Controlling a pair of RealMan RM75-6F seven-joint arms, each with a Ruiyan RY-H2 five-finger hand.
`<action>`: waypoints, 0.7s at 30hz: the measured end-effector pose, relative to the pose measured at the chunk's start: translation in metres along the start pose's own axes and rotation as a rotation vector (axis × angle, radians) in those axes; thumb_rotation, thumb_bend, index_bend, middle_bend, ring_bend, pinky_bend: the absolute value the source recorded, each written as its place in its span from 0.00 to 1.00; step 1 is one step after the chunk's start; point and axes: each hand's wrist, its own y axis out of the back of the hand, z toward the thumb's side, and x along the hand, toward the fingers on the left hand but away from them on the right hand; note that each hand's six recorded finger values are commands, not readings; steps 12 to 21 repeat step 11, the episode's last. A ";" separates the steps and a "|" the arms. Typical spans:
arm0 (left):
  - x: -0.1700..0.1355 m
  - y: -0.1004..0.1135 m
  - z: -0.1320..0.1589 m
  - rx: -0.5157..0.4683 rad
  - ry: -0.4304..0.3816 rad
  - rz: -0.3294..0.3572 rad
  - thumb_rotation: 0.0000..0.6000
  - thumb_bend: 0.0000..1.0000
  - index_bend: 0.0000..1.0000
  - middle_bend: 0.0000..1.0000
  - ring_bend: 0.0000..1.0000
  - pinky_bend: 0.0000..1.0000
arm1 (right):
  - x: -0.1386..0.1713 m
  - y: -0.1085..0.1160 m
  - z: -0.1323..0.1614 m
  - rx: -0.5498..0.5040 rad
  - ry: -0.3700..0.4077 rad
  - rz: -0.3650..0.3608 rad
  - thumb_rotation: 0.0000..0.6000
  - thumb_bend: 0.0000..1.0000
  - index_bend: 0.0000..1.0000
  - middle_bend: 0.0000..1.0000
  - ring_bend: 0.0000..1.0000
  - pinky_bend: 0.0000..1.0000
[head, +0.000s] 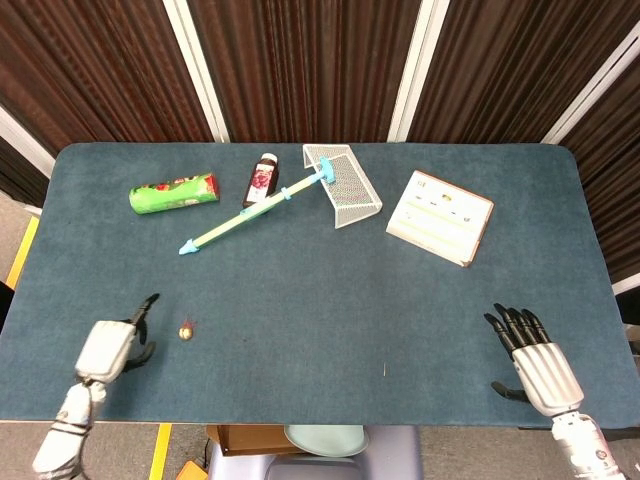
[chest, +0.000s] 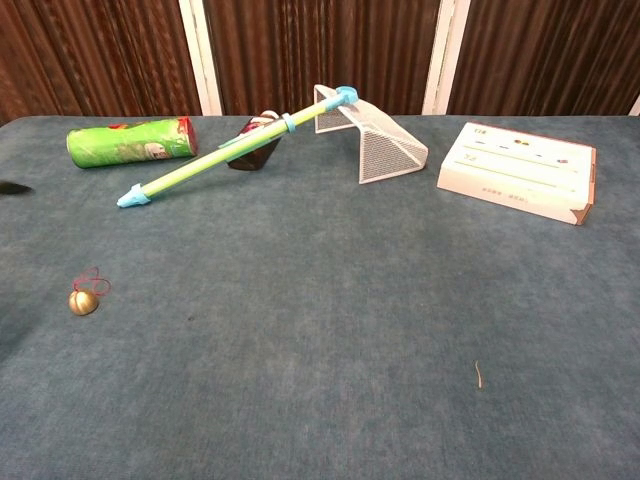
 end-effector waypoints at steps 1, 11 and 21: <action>-0.009 0.010 -0.005 0.002 0.008 0.022 1.00 0.39 0.00 0.00 0.00 0.04 | 0.001 0.001 -0.001 0.004 -0.004 0.001 1.00 0.18 0.00 0.00 0.00 0.00; -0.089 0.062 -0.034 -0.066 0.075 0.115 1.00 0.40 0.00 0.00 0.00 0.00 | 0.007 0.004 0.003 0.011 0.015 -0.006 1.00 0.18 0.00 0.00 0.00 0.00; -0.089 0.062 -0.034 -0.066 0.075 0.115 1.00 0.40 0.00 0.00 0.00 0.00 | 0.007 0.004 0.003 0.011 0.015 -0.006 1.00 0.18 0.00 0.00 0.00 0.00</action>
